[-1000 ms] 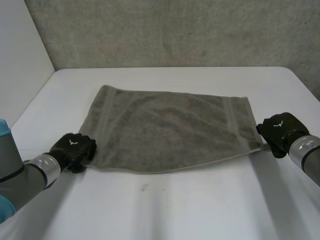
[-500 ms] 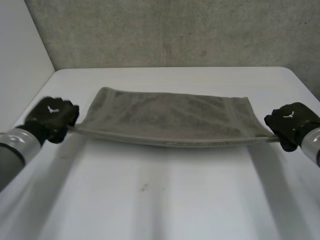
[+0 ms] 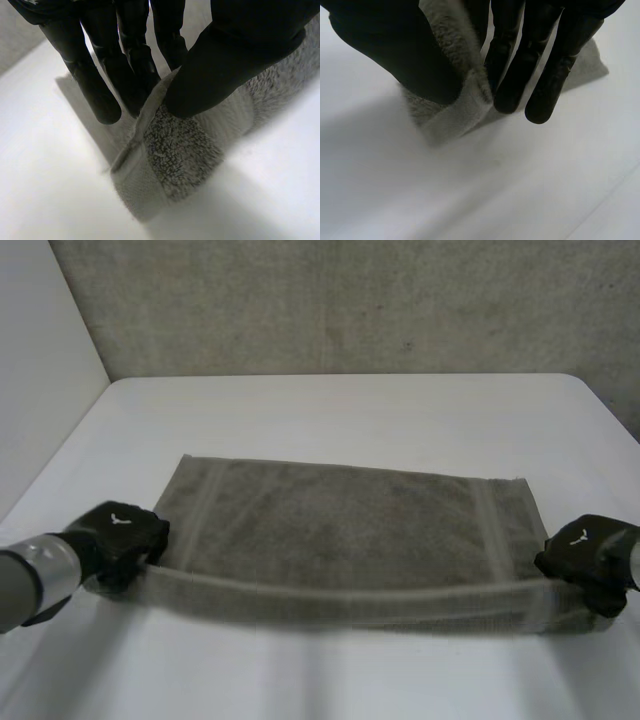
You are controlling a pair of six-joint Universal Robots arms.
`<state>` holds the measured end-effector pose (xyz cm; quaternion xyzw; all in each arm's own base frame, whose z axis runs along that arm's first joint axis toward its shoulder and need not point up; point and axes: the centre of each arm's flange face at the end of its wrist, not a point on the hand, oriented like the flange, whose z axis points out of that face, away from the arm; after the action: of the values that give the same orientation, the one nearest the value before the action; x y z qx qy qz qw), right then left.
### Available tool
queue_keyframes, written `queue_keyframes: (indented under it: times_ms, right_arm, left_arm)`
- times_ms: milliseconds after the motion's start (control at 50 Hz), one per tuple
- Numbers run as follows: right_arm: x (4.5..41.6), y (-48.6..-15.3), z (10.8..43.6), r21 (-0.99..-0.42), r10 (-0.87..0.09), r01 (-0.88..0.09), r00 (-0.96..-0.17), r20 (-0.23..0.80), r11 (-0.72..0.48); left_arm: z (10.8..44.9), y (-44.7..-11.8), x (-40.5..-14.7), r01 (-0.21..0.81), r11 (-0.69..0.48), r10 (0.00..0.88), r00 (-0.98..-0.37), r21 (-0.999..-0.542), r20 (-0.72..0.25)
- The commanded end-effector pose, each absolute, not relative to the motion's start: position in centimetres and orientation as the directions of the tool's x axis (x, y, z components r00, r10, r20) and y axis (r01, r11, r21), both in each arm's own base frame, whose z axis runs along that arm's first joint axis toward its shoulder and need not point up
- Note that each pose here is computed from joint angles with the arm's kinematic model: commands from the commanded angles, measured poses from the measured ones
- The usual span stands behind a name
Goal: Fold the towel.
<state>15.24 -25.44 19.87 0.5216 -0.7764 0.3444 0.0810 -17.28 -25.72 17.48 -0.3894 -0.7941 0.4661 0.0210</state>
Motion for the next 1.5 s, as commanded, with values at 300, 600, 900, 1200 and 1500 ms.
queue_keyframes:
  times_ms: [300, 600, 900, 1200, 1500]
  right_arm:
    - [19.5, -37.1, 16.4, -0.642, -0.41, -0.758, -0.625, 0.664, 0.115]
    - [20.9, -40.8, 14.4, -0.652, -0.285, -0.756, -0.638, 0.716, 0.052]
    - [21.0, -40.2, 18.5, -0.709, -0.199, -0.704, -0.7, 0.686, 0.031]
    - [18.6, -31.8, 19.7, -0.786, -0.385, -0.603, -0.764, 0.518, 0.14]
    - [15.9, -29.7, 13.7, -0.8, -0.405, -0.566, -0.791, 0.458, 0.202]
  left_arm:
    - [15.3, -38.4, -22.7, 0.544, -0.128, 0.487, -0.694, -0.829, -0.531]
    - [12.0, -42.8, -24.7, 0.531, -0.186, 0.476, -0.687, -0.826, -0.549]
    - [13.5, -40.7, -26.7, 0.515, -0.251, 0.488, -0.665, -0.82, -0.566]
    - [18.7, -34.5, -24.2, 0.494, -0.197, 0.492, -0.697, -0.847, -0.521]
    - [20.0, -31.0, -20.5, 0.3, -0.007, 0.477, -0.838, -0.954, -0.267]
